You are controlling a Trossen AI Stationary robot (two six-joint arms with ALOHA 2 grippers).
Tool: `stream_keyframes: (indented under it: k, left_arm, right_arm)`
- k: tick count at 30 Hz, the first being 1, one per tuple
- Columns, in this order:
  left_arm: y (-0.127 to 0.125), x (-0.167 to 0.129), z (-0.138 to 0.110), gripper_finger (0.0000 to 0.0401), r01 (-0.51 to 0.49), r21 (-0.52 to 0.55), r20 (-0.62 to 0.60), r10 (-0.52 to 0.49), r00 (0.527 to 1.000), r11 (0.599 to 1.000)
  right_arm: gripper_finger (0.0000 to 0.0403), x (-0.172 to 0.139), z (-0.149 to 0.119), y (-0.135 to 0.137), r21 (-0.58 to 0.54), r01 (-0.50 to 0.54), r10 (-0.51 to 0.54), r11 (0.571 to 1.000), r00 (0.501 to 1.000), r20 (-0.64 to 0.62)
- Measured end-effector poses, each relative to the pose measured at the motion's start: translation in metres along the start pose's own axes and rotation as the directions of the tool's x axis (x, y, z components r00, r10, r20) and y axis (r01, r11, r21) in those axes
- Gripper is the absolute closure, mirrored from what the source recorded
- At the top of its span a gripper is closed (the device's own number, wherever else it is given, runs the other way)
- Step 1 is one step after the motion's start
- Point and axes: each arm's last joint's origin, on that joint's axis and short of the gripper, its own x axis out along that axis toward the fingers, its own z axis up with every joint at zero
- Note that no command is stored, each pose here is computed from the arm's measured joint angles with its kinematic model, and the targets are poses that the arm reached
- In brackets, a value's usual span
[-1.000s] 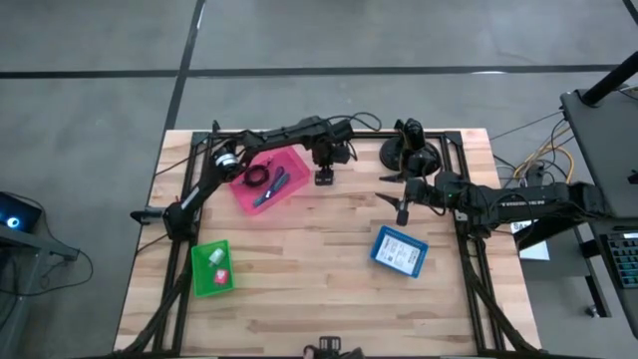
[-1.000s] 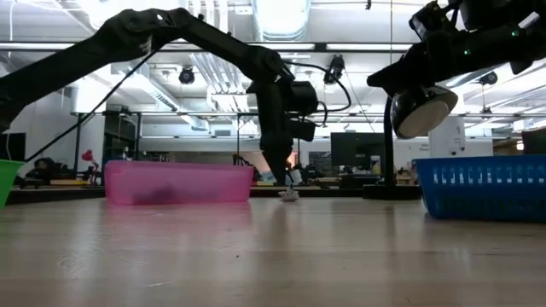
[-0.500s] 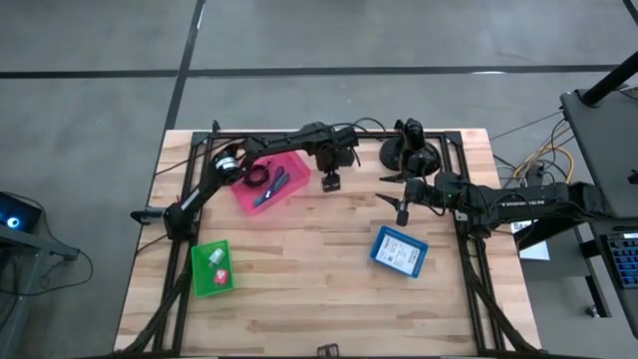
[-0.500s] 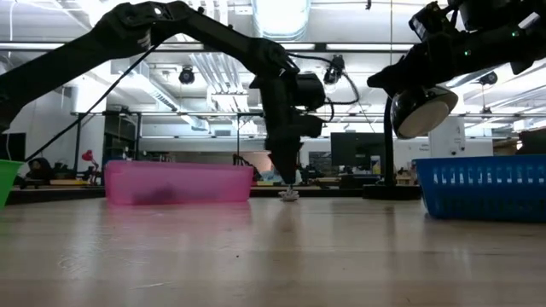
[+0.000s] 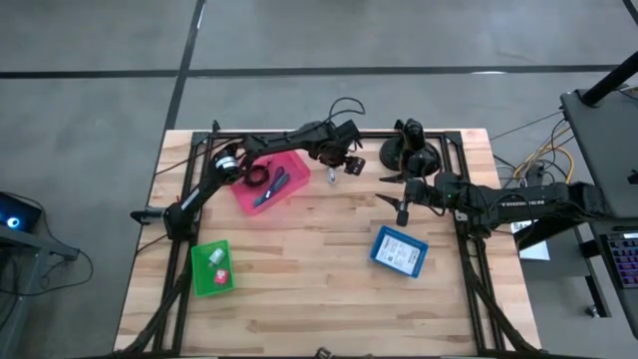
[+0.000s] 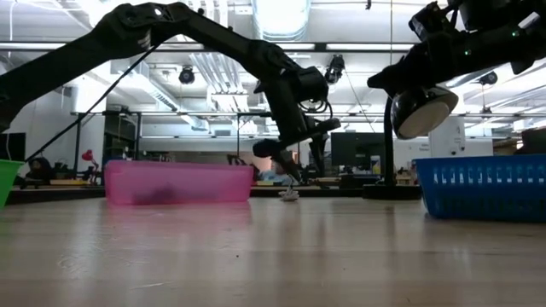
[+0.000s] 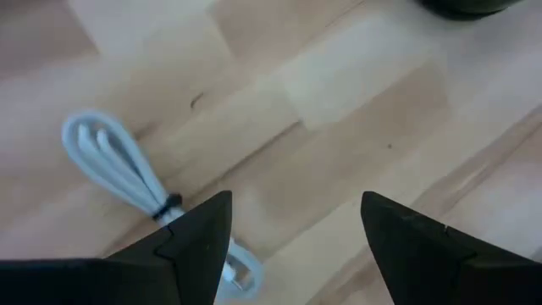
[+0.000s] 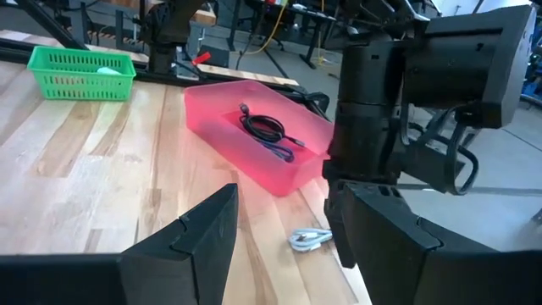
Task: Pick and place items into bin
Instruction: Put the white charger cable into the red bin
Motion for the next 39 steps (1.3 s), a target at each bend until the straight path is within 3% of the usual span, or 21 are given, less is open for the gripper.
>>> stream_keyframes:
  k: [7,18,29,39]
  left_arm:
    - [0.006,0.000,-0.007,0.0155,-0.060,-0.078,-0.073,0.054,0.996,0.995]
    - [0.014,0.003,-0.014,0.0155,-0.163,-0.109,-0.106,0.151,0.983,0.981]
    - [0.014,0.003,-0.014,0.0155,-0.169,-0.198,-0.118,0.148,0.982,0.965]
    - [0.013,0.001,-0.015,0.0155,-0.111,-0.190,-0.182,0.076,0.980,0.975]
  right_arm:
    - [0.0204,0.000,-0.003,0.001,-0.007,-0.006,0.006,1.000,1.000,-0.030]
    - [0.0204,0.000,-0.003,0.001,-0.006,-0.006,0.006,1.000,1.000,-0.029]
    - [0.0204,0.000,-0.003,0.001,-0.006,-0.006,0.006,1.000,1.000,-0.029]
    - [0.0204,0.000,-0.003,0.000,-0.017,-0.006,0.005,1.000,1.000,-0.030]
